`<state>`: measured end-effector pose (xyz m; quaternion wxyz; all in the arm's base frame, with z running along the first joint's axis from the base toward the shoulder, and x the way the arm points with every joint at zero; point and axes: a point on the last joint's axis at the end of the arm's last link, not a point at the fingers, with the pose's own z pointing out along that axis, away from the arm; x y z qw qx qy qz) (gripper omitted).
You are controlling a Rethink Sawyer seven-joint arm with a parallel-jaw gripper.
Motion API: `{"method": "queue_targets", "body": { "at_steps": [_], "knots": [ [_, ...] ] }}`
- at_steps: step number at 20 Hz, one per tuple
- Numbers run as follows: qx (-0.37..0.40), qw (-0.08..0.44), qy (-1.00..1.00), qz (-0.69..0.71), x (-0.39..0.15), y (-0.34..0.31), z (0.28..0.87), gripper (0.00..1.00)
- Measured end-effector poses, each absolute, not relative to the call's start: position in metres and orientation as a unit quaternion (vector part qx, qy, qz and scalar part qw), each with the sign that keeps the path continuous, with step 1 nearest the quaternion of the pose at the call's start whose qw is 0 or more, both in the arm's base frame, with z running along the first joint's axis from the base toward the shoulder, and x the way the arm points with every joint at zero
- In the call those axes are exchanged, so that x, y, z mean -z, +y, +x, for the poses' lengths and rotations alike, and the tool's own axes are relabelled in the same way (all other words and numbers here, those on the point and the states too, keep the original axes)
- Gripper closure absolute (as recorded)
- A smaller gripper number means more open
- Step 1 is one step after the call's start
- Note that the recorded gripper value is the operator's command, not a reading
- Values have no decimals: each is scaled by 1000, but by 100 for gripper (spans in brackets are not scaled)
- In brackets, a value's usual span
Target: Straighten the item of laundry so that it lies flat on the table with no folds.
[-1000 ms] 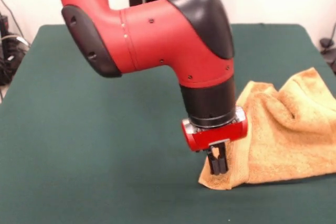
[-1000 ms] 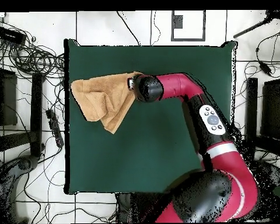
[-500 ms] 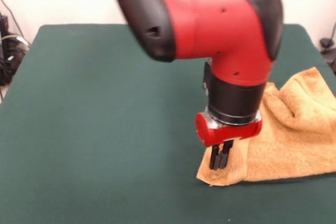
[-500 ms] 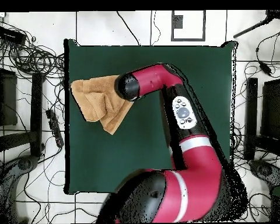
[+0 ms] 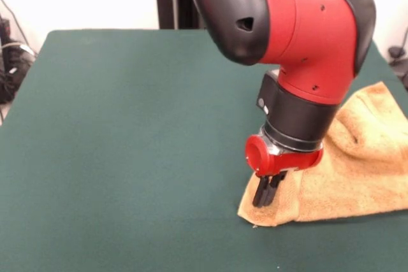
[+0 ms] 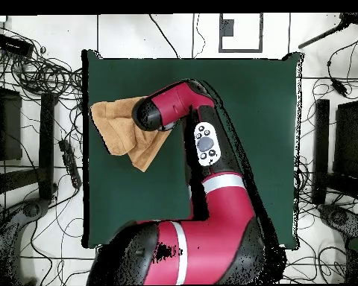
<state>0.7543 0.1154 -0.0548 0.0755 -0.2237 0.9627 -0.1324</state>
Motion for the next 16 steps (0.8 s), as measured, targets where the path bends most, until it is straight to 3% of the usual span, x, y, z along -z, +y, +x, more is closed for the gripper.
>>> {"method": "queue_targets", "body": {
  "at_steps": [9,16],
  "knots": [
    [177,73,952,-240,57,105,754,100],
    [243,64,933,-257,63,60,754,100]
  ]
}}
